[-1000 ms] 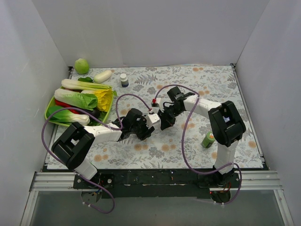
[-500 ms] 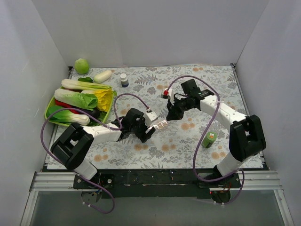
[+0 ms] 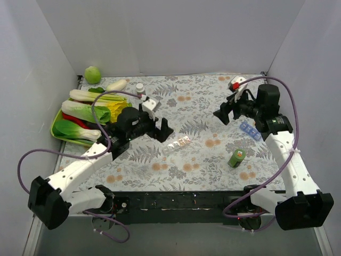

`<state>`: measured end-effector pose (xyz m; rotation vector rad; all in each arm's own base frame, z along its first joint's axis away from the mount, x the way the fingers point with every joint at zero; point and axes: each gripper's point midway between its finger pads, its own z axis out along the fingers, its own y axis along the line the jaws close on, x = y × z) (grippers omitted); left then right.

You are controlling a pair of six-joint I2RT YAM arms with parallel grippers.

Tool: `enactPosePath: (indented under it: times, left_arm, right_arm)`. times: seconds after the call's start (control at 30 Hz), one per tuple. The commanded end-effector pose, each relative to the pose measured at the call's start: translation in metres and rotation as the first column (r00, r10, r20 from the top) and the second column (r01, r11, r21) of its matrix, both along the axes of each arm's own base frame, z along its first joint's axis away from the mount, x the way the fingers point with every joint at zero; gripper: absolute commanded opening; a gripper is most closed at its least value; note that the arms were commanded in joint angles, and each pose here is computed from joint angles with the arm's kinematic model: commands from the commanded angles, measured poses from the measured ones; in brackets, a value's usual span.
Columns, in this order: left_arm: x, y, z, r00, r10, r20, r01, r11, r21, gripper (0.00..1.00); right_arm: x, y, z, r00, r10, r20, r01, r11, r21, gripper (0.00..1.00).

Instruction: Sort the pills into containers

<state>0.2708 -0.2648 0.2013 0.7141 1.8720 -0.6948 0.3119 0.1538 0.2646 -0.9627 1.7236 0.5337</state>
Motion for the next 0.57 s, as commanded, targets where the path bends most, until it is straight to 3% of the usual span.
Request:
enactPosePath:
  times: [0.0, 0.1, 0.2, 0.33, 0.53]
  left_arm:
    - [-0.016, 0.019, 0.089, 0.994, 0.089, -0.06, -0.1, 0.974, -0.202, 0.98]
    - [-0.032, 0.034, 0.121, 0.993, 0.113, -0.028, -0.116, 0.957, -0.267, 0.98]
    - [-0.036, 0.053, 0.136, 0.98, 0.2, -0.016, -0.195, 0.928, -0.317, 0.98]
    - [-0.046, 0.07, 0.146, 0.968, 0.249, 0.006, -0.231, 0.906, -0.356, 0.98]
    - [-0.057, 0.068, 0.137, 0.978, 0.208, -0.004, -0.196, 0.916, -0.35, 0.98]
  right_arm:
    - [0.026, -0.036, 0.062, 0.951, -0.307, 0.027, 0.301, 0.943, 0.146, 0.98]
    - [0.021, -0.047, 0.093, 0.916, -0.397, 0.061, 0.377, 0.901, 0.216, 0.98]
    - [0.023, -0.063, 0.107, 0.859, -0.512, 0.014, 0.493, 0.833, 0.25, 0.98]
    - [0.017, -0.075, 0.119, 0.827, -0.559, 0.061, 0.53, 0.81, 0.251, 0.98]
    - [0.009, -0.079, 0.118, 0.824, -0.564, 0.056, 0.536, 0.807, 0.248, 0.98]
